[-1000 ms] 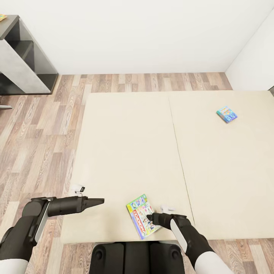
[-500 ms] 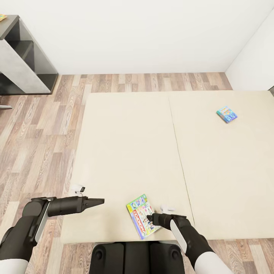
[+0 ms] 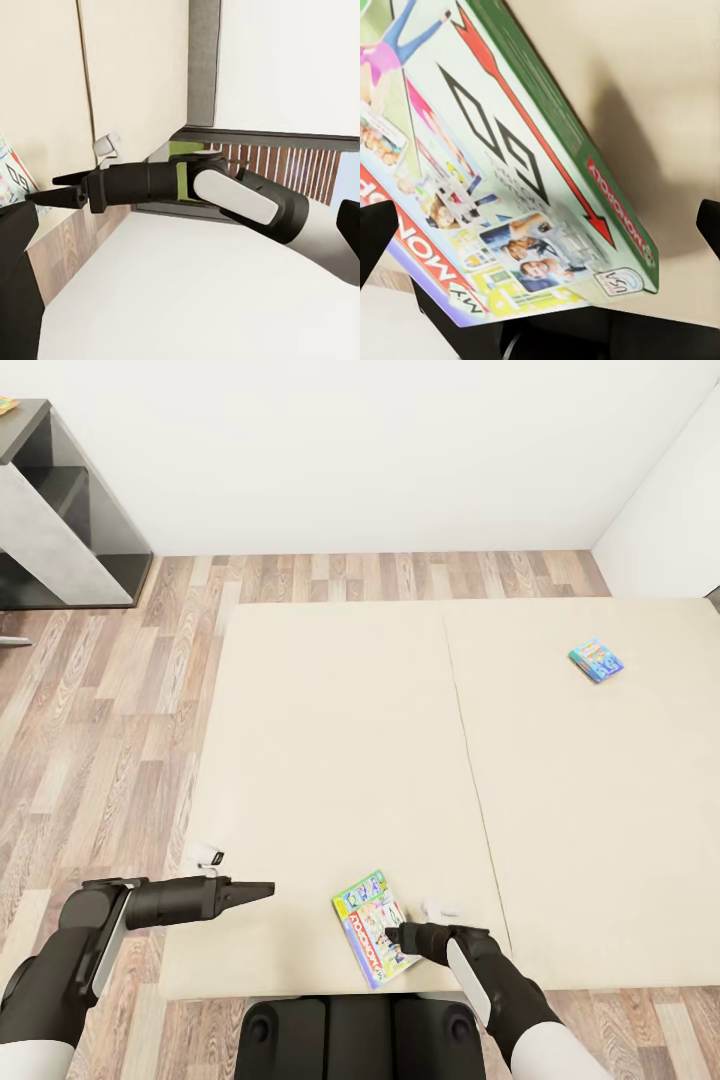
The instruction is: Put all the toys in the child's room - the three board games (two on the bed and one on the table), the two jigsaw puzzles on the table, and the tennis ball on the table - inside the toy box on the table in the child's room.
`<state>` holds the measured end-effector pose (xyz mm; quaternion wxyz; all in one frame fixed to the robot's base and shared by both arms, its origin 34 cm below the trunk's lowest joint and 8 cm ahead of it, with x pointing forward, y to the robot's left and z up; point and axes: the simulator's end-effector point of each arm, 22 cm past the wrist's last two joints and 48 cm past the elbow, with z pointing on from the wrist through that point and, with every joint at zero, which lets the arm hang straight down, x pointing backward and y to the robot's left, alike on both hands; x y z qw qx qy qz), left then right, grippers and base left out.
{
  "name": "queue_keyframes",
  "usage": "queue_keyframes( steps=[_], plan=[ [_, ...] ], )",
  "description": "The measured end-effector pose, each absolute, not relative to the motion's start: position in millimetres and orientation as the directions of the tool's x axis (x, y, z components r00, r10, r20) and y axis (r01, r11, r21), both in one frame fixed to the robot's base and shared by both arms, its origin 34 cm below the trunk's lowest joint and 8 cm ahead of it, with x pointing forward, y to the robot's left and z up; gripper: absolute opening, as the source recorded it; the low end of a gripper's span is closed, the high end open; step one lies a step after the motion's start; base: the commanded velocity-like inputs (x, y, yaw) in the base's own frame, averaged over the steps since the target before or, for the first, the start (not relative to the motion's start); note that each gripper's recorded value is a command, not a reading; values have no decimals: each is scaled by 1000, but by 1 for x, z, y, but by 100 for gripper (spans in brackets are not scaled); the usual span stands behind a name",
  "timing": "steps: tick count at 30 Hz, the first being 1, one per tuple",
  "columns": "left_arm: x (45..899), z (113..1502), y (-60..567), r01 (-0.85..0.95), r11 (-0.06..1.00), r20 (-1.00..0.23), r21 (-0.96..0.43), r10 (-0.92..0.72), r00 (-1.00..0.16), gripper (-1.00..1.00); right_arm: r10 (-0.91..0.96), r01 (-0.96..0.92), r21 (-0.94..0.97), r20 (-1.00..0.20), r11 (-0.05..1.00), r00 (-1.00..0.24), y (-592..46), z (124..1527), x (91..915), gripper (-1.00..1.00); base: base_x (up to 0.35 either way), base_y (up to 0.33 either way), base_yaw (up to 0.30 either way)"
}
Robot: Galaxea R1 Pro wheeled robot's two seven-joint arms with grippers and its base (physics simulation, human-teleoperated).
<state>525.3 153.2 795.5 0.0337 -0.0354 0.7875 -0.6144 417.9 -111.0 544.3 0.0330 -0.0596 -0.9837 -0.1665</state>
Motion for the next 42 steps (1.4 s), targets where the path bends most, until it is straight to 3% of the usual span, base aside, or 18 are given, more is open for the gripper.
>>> queue_keyframes(
  steps=[15,42],
  plan=[
    [520,790,145,-30,228,10,-973,-91,-996,100,101,141,314,141,939,-985,-111,536,392,100,0,0,0],
    [520,790,145,-32,226,11,-974,-92,-996,100,102,142,317,140,938,-985,-110,536,391,100,0,0,0]
  ],
)
